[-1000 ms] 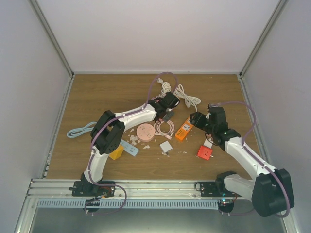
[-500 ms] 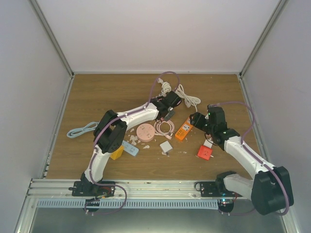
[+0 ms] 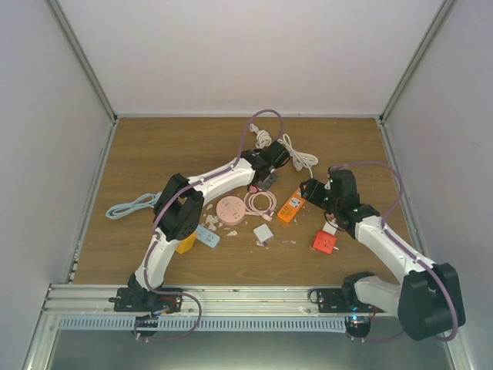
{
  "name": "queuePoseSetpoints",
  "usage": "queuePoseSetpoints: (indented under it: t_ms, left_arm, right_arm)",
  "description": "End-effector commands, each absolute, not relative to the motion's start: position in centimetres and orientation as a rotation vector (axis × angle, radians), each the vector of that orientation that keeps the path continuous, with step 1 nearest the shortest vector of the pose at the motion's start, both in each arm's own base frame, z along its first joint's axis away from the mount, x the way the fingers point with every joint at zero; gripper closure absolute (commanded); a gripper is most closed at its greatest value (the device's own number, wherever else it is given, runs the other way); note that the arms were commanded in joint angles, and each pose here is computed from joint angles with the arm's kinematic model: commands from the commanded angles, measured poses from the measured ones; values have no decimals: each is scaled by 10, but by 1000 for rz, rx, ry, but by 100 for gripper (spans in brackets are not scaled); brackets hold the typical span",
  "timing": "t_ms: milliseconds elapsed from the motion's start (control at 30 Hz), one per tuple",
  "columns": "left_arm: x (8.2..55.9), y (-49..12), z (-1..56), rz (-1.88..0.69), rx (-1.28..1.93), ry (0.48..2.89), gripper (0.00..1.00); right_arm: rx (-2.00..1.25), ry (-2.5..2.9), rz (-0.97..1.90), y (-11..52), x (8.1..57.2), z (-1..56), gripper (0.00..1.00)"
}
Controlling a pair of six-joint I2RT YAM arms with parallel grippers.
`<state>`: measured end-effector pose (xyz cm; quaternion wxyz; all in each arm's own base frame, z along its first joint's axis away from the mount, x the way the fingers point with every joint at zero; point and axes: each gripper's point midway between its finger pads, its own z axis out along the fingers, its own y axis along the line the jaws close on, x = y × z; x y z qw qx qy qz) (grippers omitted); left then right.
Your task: Insert the plug
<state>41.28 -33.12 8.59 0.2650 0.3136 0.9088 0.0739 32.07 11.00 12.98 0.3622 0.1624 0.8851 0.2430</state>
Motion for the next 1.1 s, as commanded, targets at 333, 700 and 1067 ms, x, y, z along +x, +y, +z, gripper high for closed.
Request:
queuePoseSetpoints:
  t_ms: [333, 700, 1067]
  left_arm:
    - [407, -320, 67, 267, 875, 2543, 100]
    - [419, -309, 57, 407, 948, 2451, 100]
    - [413, -321, 55, 286, 955, 2474, 100]
  right_arm:
    - [445, 2310, 609, 106, 318, 116, 30]
    - [442, 2312, 609, 106, 319, 116, 30]
    - [445, 2317, 615, 107, 320, 115, 30]
